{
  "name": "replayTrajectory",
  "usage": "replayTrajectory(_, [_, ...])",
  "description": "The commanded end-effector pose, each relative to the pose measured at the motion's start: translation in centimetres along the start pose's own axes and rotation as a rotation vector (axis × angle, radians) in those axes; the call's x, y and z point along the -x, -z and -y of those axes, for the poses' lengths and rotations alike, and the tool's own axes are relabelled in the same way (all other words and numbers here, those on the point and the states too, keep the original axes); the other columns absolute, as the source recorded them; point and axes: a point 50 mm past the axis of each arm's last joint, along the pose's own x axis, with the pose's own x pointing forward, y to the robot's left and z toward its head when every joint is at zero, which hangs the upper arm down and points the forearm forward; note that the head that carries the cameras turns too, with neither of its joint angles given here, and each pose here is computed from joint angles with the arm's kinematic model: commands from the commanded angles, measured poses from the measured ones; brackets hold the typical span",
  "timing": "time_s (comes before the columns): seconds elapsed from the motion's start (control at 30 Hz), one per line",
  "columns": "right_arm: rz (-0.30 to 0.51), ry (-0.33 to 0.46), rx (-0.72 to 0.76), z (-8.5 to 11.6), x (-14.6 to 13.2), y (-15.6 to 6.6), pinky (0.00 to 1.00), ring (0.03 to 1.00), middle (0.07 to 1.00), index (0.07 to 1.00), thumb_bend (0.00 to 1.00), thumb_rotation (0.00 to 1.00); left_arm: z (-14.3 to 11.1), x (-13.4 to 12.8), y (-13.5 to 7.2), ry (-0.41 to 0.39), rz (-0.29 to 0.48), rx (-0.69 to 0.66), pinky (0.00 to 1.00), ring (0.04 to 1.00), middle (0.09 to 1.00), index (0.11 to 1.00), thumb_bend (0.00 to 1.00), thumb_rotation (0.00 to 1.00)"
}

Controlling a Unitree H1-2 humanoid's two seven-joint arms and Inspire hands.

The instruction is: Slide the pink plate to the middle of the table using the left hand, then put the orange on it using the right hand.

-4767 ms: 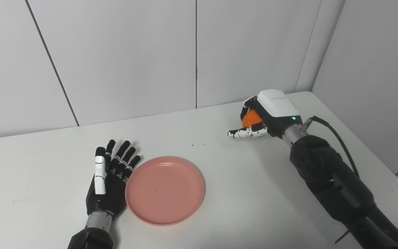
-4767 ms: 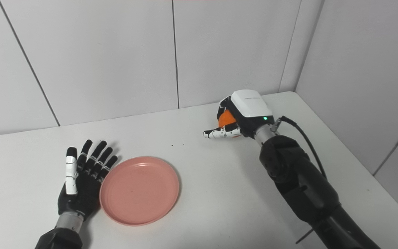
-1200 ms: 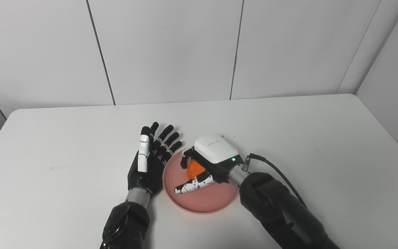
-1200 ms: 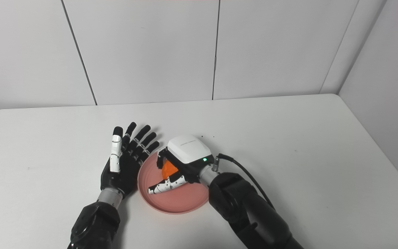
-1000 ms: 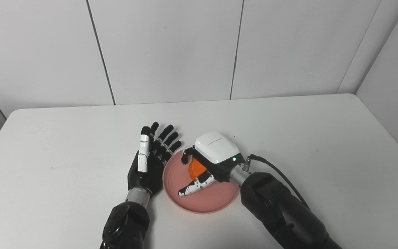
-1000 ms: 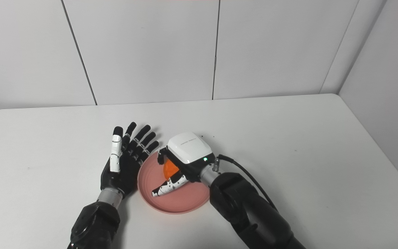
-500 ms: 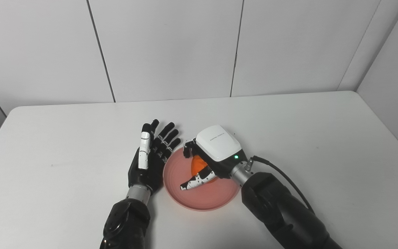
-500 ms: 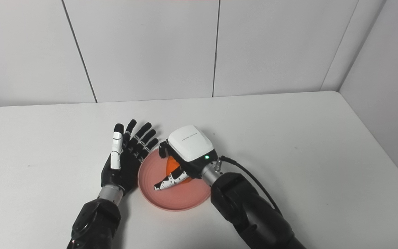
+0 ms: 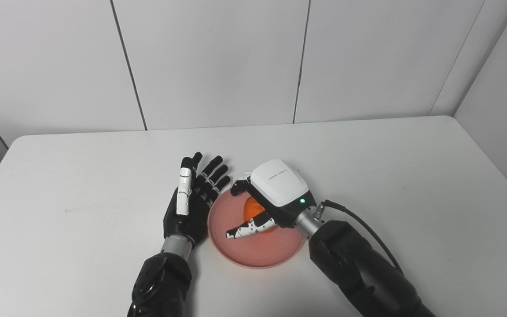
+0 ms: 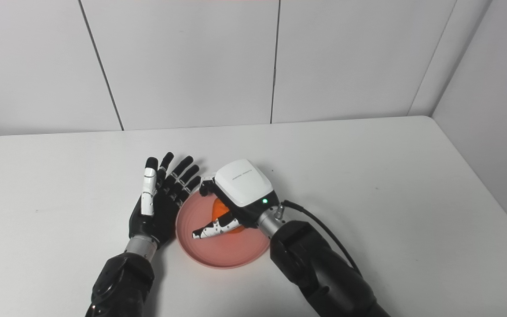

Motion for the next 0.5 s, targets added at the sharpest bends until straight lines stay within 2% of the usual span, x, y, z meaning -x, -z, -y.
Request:
replayTrajectory(0.0, [0.049,0.086,0.005,1.7,-0.5,0.0,0.67,0.699,0.715,0.614,0.93,0.69,-0.3,0.4,1.5,-0.052,-0.083,-0.004,0.84,0.858,0.853,0.992,0.76,0.73])
replayTrajectory(0.03, [0.048,0.108,-0.021,1.8,-0.4,0.1,0.67,0.705,0.721,0.617,0.92,0.69,-0.3,0.4,1.5,-0.052,-0.084,0.001,0.84,0.860,0.856,0.992,0.76,0.73])
replayTrajectory(0.07, [0.047,0.129,-0.045,1.9,-0.4,0.2,0.69,0.716,0.740,0.669,0.91,0.81,-0.4,0.3,1.5,-0.050,-0.085,0.003,0.83,0.857,0.865,0.993,0.77,0.72])
replayTrajectory(0.17, [0.051,0.192,-0.110,2.3,-0.3,0.5,0.72,0.745,0.764,0.747,0.89,0.95,-0.5,0.2,1.5,-0.042,-0.087,0.001,0.80,0.857,0.867,0.998,0.78,0.72])
replayTrajectory(0.33, [0.059,0.285,-0.175,2.7,-0.4,0.8,0.76,0.790,0.797,0.814,0.90,1.00,-0.6,0.2,1.4,-0.035,-0.083,-0.004,0.77,0.853,0.856,1.000,0.78,0.74])
replayTrajectory(0.43, [0.040,0.341,-0.208,2.8,-0.4,1.1,0.95,0.939,0.910,0.907,0.90,1.00,-0.6,0.1,1.4,-0.036,-0.079,0.008,0.83,0.871,0.867,1.000,0.79,0.73])
replayTrajectory(0.47, [0.029,0.365,-0.229,2.8,-0.4,1.3,0.96,0.944,0.914,0.910,0.90,1.00,-0.6,0.1,1.4,-0.038,-0.080,0.015,0.83,0.872,0.868,1.000,0.79,0.73])
